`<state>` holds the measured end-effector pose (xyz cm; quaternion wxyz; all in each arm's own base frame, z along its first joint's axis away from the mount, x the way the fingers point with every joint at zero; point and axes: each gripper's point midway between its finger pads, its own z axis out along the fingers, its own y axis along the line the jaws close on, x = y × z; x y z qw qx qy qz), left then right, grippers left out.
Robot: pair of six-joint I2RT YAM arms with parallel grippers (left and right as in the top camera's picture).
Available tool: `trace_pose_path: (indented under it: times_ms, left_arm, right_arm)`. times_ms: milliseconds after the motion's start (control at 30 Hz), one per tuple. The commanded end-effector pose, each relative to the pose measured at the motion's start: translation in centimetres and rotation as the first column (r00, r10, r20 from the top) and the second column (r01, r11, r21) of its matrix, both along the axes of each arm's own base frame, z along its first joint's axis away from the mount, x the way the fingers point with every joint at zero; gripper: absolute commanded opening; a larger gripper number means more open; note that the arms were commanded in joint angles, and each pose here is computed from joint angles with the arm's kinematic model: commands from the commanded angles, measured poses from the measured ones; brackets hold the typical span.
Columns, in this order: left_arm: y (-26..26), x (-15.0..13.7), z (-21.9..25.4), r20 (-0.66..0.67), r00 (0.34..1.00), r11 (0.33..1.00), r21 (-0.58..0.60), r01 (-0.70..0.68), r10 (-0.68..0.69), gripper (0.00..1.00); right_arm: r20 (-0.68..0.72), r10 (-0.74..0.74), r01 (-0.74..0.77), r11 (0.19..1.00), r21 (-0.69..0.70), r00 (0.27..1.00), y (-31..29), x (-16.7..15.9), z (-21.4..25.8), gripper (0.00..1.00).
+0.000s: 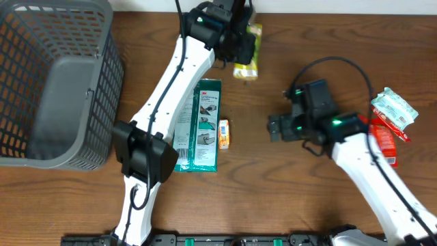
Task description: Scan the item barcode
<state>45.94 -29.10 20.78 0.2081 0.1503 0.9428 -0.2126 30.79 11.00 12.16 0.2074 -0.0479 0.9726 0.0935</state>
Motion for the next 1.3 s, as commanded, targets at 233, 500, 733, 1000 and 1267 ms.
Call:
trace_pose_path:
  times_ms: [233,500,733,1000,1267]
  left_arm:
    - [-11.1,-4.3,-6.2,-0.183,0.975,0.977,-0.195,0.086,-0.123,0.15]
    - [-20.6,-9.0,-11.6,-0.113,0.951,0.941,-0.221,0.258,-0.287,0.15]
    - [-22.0,-9.0,-12.5,0.002,0.964,0.957,-0.118,0.264,-0.265,0.62]
    - [-18.7,-5.7,-6.8,0.099,0.977,0.976,-0.097,0.196,-0.186,0.77]
    - [-7.8,-2.6,1.8,0.143,0.99,1.0,-0.02,-0.012,0.015,0.77]
  right_arm:
    - [0.261,-0.38,0.339,0.921,0.19,0.887,-11.6,-0.5,11.4,0.99]
    - [0.217,-0.403,0.369,0.912,0.179,0.889,-12.2,-1.2,10.5,0.99]
    - [0.191,-0.401,0.372,0.912,0.171,0.896,-12.2,-1.4,9.9,0.99]
    - [0.191,-0.388,0.362,0.919,0.156,0.902,-12.2,-1.5,9.8,0.99]
    - [0.126,-0.346,0.327,0.934,0.145,0.93,-10.8,-1.0,7.9,0.7]
